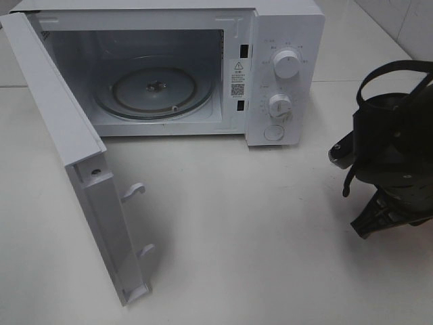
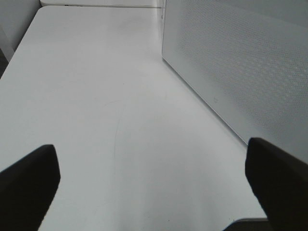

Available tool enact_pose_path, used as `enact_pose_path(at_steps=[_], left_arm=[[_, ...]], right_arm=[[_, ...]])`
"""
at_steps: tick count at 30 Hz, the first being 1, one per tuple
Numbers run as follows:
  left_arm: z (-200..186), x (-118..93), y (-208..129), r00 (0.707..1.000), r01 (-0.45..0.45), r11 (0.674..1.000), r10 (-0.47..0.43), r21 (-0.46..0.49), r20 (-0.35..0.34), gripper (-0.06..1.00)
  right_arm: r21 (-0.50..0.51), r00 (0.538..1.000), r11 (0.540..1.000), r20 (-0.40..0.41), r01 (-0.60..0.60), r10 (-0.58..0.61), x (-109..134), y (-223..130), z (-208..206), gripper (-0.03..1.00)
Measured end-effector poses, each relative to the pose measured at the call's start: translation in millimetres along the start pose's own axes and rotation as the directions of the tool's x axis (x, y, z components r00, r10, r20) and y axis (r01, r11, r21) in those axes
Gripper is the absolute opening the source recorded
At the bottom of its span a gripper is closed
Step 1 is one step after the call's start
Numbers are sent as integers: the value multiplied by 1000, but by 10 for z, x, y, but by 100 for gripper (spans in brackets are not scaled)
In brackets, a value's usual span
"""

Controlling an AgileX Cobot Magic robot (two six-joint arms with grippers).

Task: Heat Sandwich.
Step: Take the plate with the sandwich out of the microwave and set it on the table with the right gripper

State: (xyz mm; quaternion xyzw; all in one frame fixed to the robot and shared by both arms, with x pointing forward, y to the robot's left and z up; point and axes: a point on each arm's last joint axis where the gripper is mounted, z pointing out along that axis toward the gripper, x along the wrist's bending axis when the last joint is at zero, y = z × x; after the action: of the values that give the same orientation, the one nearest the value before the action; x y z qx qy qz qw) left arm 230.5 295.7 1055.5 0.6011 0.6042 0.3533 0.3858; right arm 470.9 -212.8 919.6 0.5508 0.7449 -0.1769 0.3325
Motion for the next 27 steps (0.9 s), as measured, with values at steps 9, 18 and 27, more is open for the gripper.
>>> enact_pose_path(at_steps=[9, 18, 27], left_arm=[[0, 0, 0, 1000, 0, 1000, 0, 0, 0, 99], [0, 0, 0, 1000, 0, 1000, 0, 0, 0, 99], [0, 0, 0, 1000, 0, 1000, 0, 0, 0, 99]], right_arm=[[67, 1000, 998, -27, -2, 3, 98, 22, 277, 13], [137, 999, 990, -33, -9, 14, 199, 5, 516, 13], [124, 999, 992, -38, -31, 36, 238, 21, 561, 14]])
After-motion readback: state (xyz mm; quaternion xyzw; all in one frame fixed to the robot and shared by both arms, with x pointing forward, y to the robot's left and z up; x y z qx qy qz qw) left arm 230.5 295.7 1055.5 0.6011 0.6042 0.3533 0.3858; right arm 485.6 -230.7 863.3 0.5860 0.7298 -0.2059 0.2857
